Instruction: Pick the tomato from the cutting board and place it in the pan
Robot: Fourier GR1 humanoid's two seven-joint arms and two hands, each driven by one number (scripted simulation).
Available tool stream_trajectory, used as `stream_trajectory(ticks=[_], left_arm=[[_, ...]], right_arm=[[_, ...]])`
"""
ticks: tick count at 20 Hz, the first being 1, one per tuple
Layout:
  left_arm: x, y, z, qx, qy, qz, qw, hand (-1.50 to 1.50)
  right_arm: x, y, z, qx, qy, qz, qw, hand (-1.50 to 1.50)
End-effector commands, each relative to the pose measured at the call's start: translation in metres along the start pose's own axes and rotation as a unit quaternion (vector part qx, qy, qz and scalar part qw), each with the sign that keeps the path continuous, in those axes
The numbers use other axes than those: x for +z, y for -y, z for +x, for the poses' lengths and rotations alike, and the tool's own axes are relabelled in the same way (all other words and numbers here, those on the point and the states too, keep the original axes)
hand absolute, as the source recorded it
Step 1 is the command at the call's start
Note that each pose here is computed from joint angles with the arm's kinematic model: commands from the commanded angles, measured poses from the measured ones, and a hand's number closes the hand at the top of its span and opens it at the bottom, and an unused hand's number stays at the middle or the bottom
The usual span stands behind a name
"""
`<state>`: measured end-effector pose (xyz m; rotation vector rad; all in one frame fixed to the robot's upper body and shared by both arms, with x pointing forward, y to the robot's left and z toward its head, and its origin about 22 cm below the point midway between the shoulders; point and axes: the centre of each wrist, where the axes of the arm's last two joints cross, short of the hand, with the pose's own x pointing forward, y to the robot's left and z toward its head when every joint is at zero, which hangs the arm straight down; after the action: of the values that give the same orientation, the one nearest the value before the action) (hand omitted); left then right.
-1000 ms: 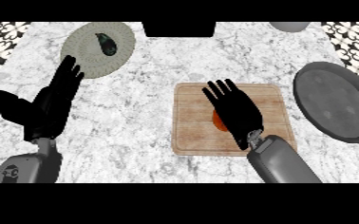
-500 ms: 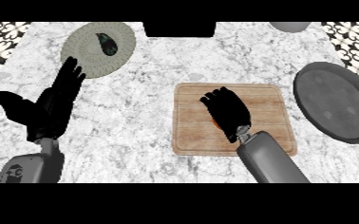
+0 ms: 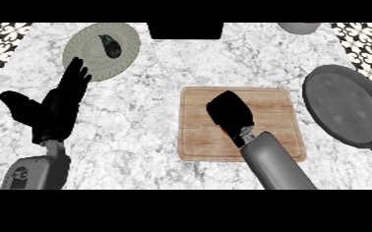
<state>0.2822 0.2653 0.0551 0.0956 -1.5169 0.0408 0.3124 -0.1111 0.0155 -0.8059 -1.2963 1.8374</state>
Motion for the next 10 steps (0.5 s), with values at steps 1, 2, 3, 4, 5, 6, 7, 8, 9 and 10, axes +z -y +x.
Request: stream_trajectory(ticks=[1,2,3,4,5,6,7,8,9,10], left_arm=[[-0.006,-0.009,0.005,-0.001,-0.001,0.009,1.0000,0.00],[0.003,-0.005,0.005,0.004,0.000,0.004,1.0000,0.00],[0.009,-0.010,0.002,0.001,0.001,0.002,1.0000,0.00],[0.003,-0.013,-0.005,-0.010,0.002,-0.002,0.9999,0.00],[0.018,-0.016,0.002,-0.002,-0.002,0.001,1.0000,0.00],[0.005,0.020,-0.001,-0.008,-0.002,0.007,0.9999,0.00],[0.000,0.001,0.000,0.002,-0.007,0.006,1.0000,0.00],[-0.001,-0.021,0.005,0.001,-0.006,0.013,0.9999,0.00],[0.005,-0.008,0.000,0.005,-0.005,0.019,0.9998,0.00],[0.002,-0.015,0.009,0.007,-0.009,0.022,0.9997,0.00]], right_arm=[[0.004,0.010,-0.014,-0.017,0.012,-0.011,1.000,1.50],[-0.002,0.003,-0.008,-0.017,0.013,-0.016,1.000,1.50],[-0.003,0.003,-0.008,-0.027,0.005,-0.027,0.999,1.50],[-0.002,-0.006,-0.007,-0.026,0.006,-0.037,0.999,1.50],[0.029,-0.004,-0.014,-0.018,0.009,-0.068,0.997,1.50],[0.012,0.007,0.010,-0.022,0.008,-0.098,0.995,1.50],[0.023,0.024,-0.011,-0.010,0.004,-0.118,0.993,1.50],[0.034,0.015,-0.012,-0.044,-0.021,-0.113,0.992,1.50],[0.055,0.011,-0.022,-0.054,-0.043,-0.102,0.992,1.50],[0.066,0.003,-0.011,-0.079,-0.070,-0.088,0.991,1.50]])
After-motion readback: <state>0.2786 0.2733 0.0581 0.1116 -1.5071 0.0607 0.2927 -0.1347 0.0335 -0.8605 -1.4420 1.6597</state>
